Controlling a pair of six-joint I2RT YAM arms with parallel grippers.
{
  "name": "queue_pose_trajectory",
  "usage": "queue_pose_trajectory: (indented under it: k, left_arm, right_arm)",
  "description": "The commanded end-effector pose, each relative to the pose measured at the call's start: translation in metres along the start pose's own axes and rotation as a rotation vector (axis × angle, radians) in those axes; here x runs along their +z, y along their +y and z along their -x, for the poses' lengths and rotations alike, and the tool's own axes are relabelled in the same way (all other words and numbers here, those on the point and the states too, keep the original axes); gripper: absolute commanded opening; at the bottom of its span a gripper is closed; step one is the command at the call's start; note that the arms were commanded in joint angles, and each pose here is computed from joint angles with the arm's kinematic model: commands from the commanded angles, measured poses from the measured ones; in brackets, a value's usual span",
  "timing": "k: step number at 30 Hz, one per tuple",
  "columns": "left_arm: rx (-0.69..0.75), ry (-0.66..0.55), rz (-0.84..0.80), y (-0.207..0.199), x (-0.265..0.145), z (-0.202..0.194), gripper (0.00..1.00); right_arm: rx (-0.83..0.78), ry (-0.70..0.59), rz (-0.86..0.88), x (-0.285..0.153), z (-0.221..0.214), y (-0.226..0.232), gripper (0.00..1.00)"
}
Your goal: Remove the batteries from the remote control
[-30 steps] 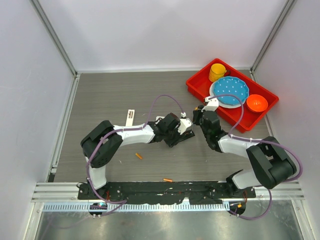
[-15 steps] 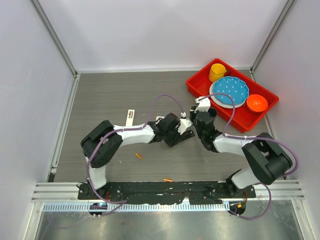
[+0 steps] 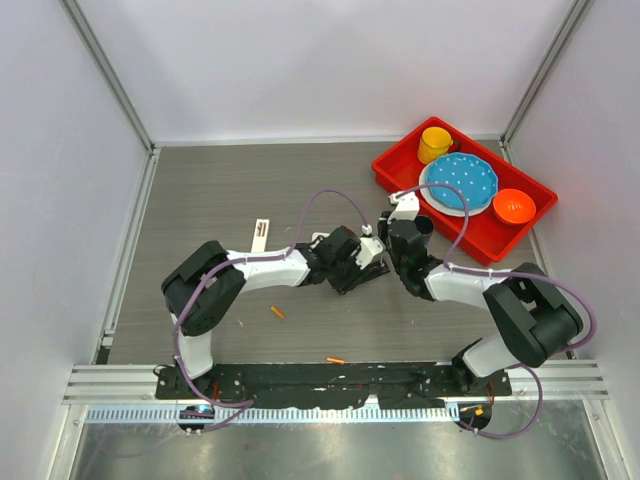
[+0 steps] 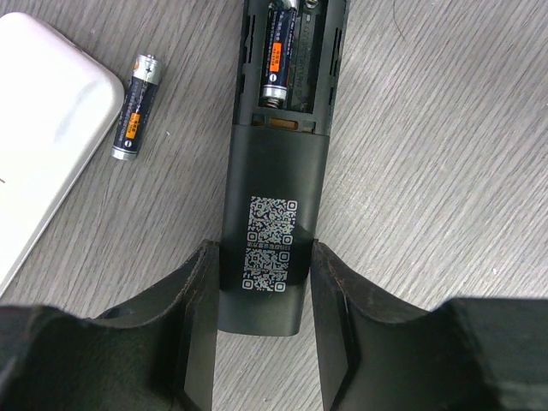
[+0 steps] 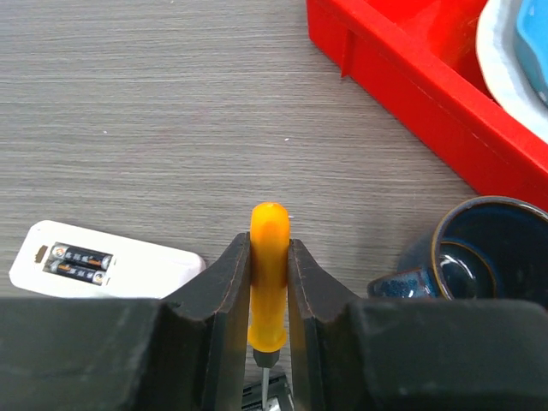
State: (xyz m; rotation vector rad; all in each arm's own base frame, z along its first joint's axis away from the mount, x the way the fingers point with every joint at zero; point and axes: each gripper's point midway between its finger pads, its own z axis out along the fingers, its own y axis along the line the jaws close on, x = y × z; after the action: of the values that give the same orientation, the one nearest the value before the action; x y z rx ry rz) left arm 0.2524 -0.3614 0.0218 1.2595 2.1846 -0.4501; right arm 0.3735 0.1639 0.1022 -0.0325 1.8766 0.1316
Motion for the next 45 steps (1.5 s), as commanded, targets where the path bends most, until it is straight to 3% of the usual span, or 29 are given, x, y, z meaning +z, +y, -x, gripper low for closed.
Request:
queue_pose_trajectory:
  k: [1,22,37,45]
  left_arm:
    - [-0.015,0.168,-0.125,-0.038,0.005,-0.054,0.00]
    - [-0.019,0.174,-0.101,-0.032,0.007,-0.055,0.00]
    - [-0.112,0.201,-0.014,-0.022,0.006,-0.051,0.00]
    - [-0.342,0.275,0.068,-0.028,-0.011,-0.054,0.00]
  right_arm:
    - [0.000,0.228,0.031,-0.015,-0.059,-0.003,0.01]
    - [0.413,0.386,0.310,-0.015,-0.064,0.022,0.01]
    - [0.365,0.201,0.209,-0.019,-0.005,-0.003,0.01]
    - [0.367,0.150,0.191,-0.022,0.011,-0.013,0.02]
